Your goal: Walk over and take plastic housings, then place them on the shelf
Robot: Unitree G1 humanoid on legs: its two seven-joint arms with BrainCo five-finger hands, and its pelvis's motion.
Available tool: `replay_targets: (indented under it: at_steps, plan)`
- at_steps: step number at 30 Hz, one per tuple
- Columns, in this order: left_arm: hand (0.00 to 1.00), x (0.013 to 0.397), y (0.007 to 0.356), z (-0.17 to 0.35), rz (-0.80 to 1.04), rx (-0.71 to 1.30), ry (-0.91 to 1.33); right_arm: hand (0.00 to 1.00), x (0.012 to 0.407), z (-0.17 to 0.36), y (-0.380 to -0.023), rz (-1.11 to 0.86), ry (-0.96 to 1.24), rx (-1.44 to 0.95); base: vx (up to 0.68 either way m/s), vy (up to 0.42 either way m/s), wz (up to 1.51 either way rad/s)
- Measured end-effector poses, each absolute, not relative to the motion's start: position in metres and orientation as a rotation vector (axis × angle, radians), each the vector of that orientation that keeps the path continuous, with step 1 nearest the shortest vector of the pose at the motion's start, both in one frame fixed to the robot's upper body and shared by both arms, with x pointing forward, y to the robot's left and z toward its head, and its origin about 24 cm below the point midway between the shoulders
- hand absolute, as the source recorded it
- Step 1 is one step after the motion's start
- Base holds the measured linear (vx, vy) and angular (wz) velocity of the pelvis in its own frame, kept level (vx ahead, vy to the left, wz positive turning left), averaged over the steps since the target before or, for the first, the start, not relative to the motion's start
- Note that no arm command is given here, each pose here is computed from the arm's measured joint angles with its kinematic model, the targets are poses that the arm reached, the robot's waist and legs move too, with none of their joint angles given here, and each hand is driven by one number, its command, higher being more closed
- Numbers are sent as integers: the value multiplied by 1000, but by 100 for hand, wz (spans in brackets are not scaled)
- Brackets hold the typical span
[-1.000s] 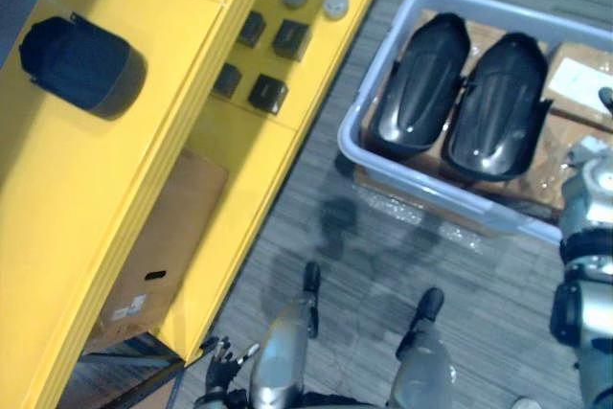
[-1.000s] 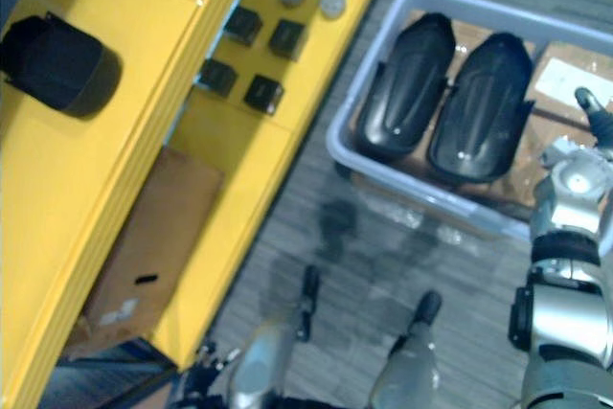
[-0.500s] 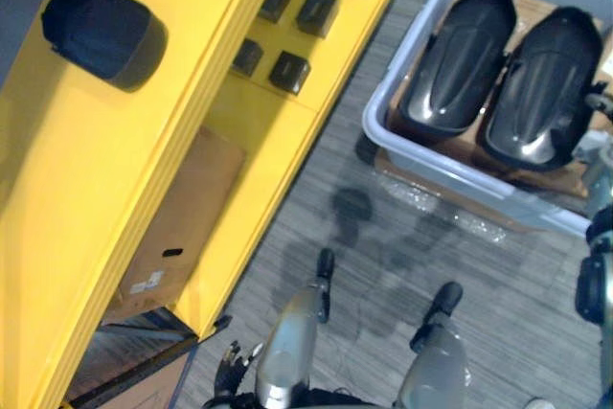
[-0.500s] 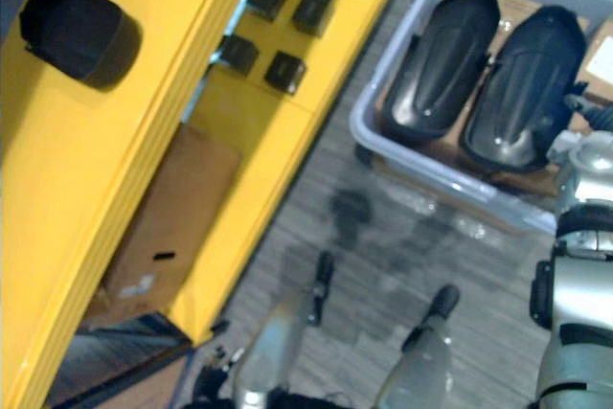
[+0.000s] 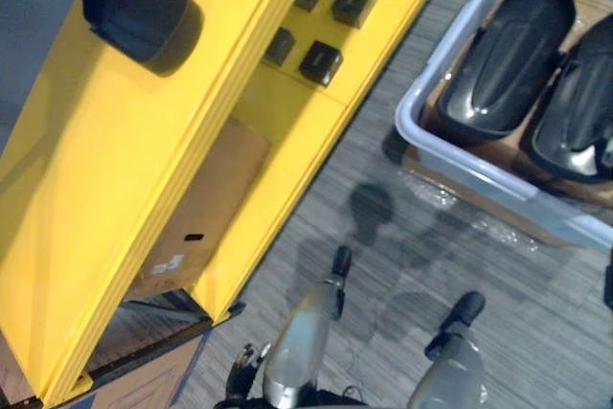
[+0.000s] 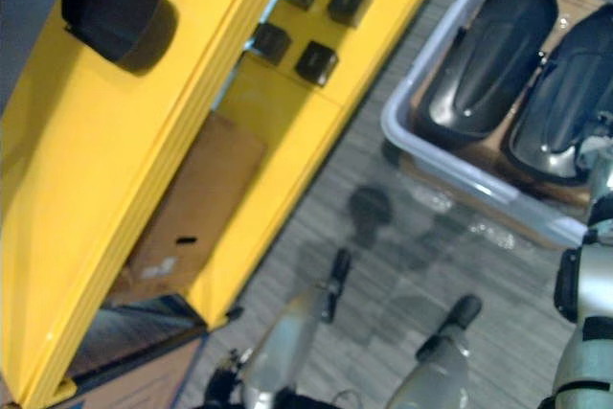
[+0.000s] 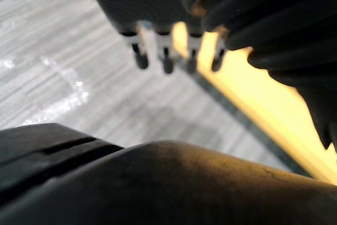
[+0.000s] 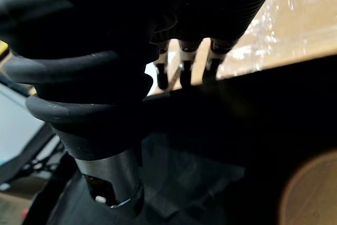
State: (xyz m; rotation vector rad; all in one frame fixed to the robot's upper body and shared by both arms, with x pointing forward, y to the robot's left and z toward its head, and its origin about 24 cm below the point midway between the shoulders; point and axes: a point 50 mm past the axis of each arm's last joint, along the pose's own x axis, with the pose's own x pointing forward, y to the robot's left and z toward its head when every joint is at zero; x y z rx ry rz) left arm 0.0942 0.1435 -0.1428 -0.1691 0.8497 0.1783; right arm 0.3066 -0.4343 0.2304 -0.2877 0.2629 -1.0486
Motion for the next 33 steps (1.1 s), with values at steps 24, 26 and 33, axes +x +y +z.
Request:
replay_targets:
  at_steps: [24,26,33]
  plan:
    - [0,105,139,-134,137,-186,795,100,280,204,-456,-1223,313,-385,-10,-9,6]
    - [0,109,142,-131,155,-193,765,100,282,205,-453,-1256,266,-438,-1,-13,-8]
    - [0,128,175,-113,306,-202,620,100,300,207,-429,-1280,46,-588,42,-42,-10]
